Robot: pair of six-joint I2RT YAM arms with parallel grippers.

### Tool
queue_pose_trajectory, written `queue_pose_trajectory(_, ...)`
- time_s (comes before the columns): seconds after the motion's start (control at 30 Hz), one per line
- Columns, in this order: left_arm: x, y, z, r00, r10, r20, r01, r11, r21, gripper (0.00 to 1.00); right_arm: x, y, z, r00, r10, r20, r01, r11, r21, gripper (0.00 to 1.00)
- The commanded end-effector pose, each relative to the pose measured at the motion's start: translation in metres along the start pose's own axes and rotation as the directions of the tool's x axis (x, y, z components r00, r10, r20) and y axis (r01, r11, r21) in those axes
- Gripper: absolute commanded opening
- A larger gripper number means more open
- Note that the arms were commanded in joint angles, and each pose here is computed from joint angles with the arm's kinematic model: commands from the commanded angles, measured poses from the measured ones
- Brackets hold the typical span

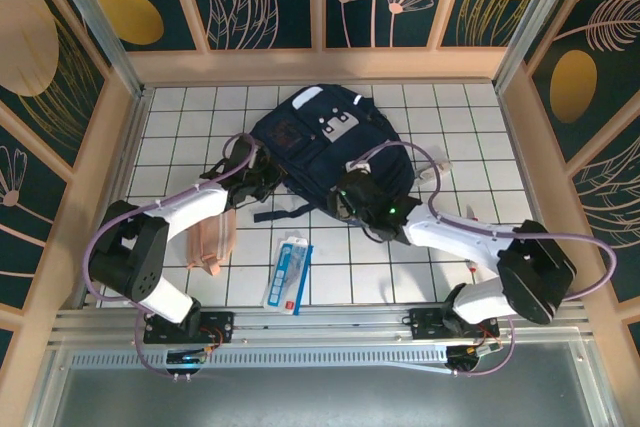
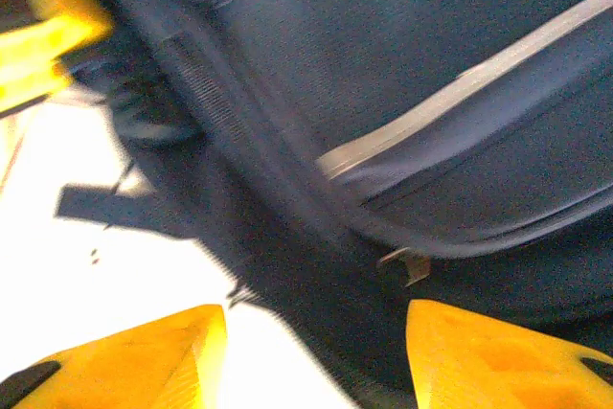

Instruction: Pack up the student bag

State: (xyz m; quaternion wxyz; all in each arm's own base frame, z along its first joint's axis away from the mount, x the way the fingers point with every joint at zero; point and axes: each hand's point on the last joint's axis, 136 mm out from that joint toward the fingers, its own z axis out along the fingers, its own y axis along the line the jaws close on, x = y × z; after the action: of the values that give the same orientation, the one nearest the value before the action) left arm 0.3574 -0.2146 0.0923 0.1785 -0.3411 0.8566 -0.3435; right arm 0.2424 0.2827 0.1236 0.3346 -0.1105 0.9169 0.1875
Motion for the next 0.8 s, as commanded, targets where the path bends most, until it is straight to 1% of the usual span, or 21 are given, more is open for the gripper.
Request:
queue_pose_trajectory(0.0,0.023,-0.038,-0.015,0.984,-0.132,-0.122,0.147,0.982,0.117,0.00,0.015,0.041,-0.012,0.993,0.069,-0.093,-0.078,0.992,-0.096,0.54)
queue_pose_trajectory(0.07,0.031,-0.046,-0.017,0.974,-0.154,-0.167,0.178,0.973,0.145,0.00,0.016,0.058,-0.004,0.982,0.140,-0.124,-0.156,0.980,-0.124,0.54)
queue_pose_trajectory(0.1,0.035,-0.051,-0.019,0.970,-0.155,-0.188,0.186,0.970,0.158,0.00,0.014,0.063,0.002,0.976,0.180,-0.119,-0.195,0.973,-0.126,0.54)
queue_pose_trajectory(0.17,0.041,-0.059,-0.023,0.963,-0.150,-0.223,0.191,0.966,0.175,0.00,0.008,0.065,0.017,0.960,0.267,-0.081,-0.274,0.957,-0.094,0.51)
queue_pose_trajectory(0.2,0.045,-0.062,-0.024,0.961,-0.141,-0.238,0.187,0.965,0.182,0.00,0.003,0.068,0.024,0.951,0.305,-0.060,-0.309,0.946,-0.101,0.49)
queue_pose_trajectory(0.23,0.048,-0.064,-0.025,0.958,-0.139,-0.250,0.187,0.965,0.181,0.00,-0.001,0.071,0.030,0.945,0.325,-0.038,-0.328,0.939,-0.108,0.46)
queue_pose_trajectory(0.3,0.053,-0.066,-0.027,0.955,-0.131,-0.267,0.183,0.966,0.182,0.00,-0.007,0.070,0.044,0.932,0.362,0.008,-0.361,0.930,-0.077,0.44)
queue_pose_trajectory(0.43,0.058,-0.066,-0.030,0.949,-0.122,-0.291,0.180,0.966,0.184,0.00,-0.021,0.059,0.066,0.944,0.315,0.097,-0.322,0.945,0.059,0.42)
queue_pose_trajectory(0.57,0.061,-0.062,-0.031,0.944,-0.134,-0.303,0.197,0.962,0.188,0.00,-0.028,0.038,0.077,0.945,0.266,0.190,-0.302,0.932,0.201,0.43)
queue_pose_trajectory(0.67,0.064,-0.063,-0.031,0.938,-0.136,-0.319,0.206,0.958,0.198,0.00,-0.029,0.029,0.083,0.949,0.225,0.223,-0.278,0.927,0.250,0.49)
queue_pose_trajectory(0.77,0.064,-0.061,-0.030,0.940,-0.128,-0.317,0.196,0.961,0.195,0.00,-0.035,0.026,0.083,0.949,0.197,0.247,-0.264,0.924,0.277,0.50)
